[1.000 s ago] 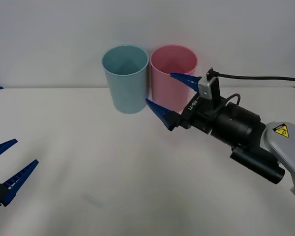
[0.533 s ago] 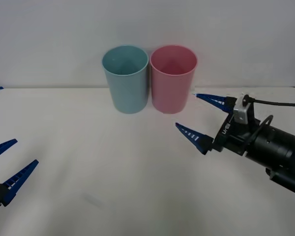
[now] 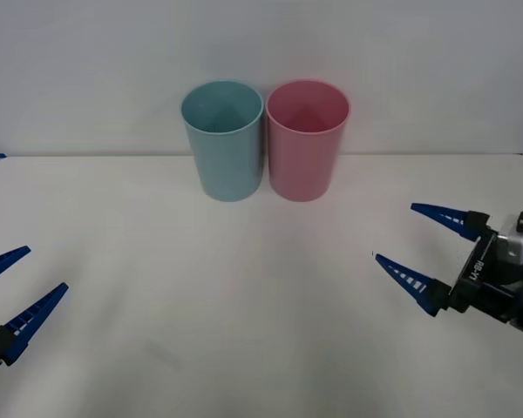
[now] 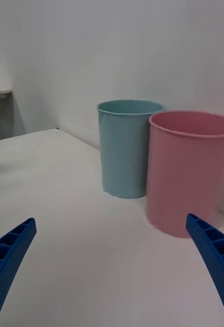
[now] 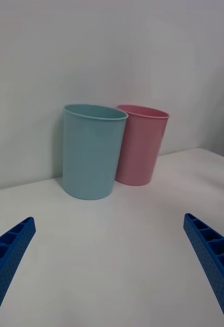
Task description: Grasp the object on the table and drop it into the matching bin: aluminum can to the light blue bin, PET bottle to the pink bin.
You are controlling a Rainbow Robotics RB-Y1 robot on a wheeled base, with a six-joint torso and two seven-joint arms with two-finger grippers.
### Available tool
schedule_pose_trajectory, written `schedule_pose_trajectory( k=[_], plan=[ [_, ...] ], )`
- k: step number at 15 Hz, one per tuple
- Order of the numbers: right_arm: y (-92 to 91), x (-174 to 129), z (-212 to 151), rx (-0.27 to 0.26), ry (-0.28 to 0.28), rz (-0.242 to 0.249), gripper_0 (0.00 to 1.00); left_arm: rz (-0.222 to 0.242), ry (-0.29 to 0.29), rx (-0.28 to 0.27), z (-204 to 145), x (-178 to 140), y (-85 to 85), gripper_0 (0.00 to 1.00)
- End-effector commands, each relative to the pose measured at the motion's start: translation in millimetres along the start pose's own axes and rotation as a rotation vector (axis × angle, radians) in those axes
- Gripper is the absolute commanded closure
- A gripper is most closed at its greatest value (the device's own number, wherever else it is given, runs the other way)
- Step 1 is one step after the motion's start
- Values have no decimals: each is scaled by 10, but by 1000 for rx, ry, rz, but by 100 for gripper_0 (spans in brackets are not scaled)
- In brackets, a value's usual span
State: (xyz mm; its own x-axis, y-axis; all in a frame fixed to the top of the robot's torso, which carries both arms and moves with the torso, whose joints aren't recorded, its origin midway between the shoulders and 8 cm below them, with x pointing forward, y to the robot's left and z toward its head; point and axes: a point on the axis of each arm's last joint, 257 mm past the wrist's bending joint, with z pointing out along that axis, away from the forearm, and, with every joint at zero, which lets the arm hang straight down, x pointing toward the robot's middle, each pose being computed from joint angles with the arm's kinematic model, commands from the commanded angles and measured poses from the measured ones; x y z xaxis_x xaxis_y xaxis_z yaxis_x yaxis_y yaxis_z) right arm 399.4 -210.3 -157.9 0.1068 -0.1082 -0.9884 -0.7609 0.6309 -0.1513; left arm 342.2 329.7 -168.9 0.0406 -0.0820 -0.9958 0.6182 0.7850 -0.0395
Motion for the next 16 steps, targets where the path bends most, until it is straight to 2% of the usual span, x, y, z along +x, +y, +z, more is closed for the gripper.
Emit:
schedule_pose_trajectory(
  k=[1, 4, 7, 13, 14, 16],
  plan=[
    [-15, 79, -291, 25, 14, 23, 0, 0, 0, 0, 0, 0, 0, 0],
    [14, 186, -608, 51, 37, 54, 0, 0, 0, 0, 0, 0, 0, 0],
    [44, 289, -874, 91, 55, 116, 0, 0, 0, 0, 0, 0, 0, 0],
    [73, 347, -1109, 128, 62, 198, 0, 0, 0, 0, 0, 0, 0, 0],
    [88, 351, -1127, 127, 61, 237, 0, 0, 0, 0, 0, 0, 0, 0],
    [105, 337, -1131, 119, 58, 241, 0, 0, 0, 0, 0, 0, 0, 0]
  ],
)
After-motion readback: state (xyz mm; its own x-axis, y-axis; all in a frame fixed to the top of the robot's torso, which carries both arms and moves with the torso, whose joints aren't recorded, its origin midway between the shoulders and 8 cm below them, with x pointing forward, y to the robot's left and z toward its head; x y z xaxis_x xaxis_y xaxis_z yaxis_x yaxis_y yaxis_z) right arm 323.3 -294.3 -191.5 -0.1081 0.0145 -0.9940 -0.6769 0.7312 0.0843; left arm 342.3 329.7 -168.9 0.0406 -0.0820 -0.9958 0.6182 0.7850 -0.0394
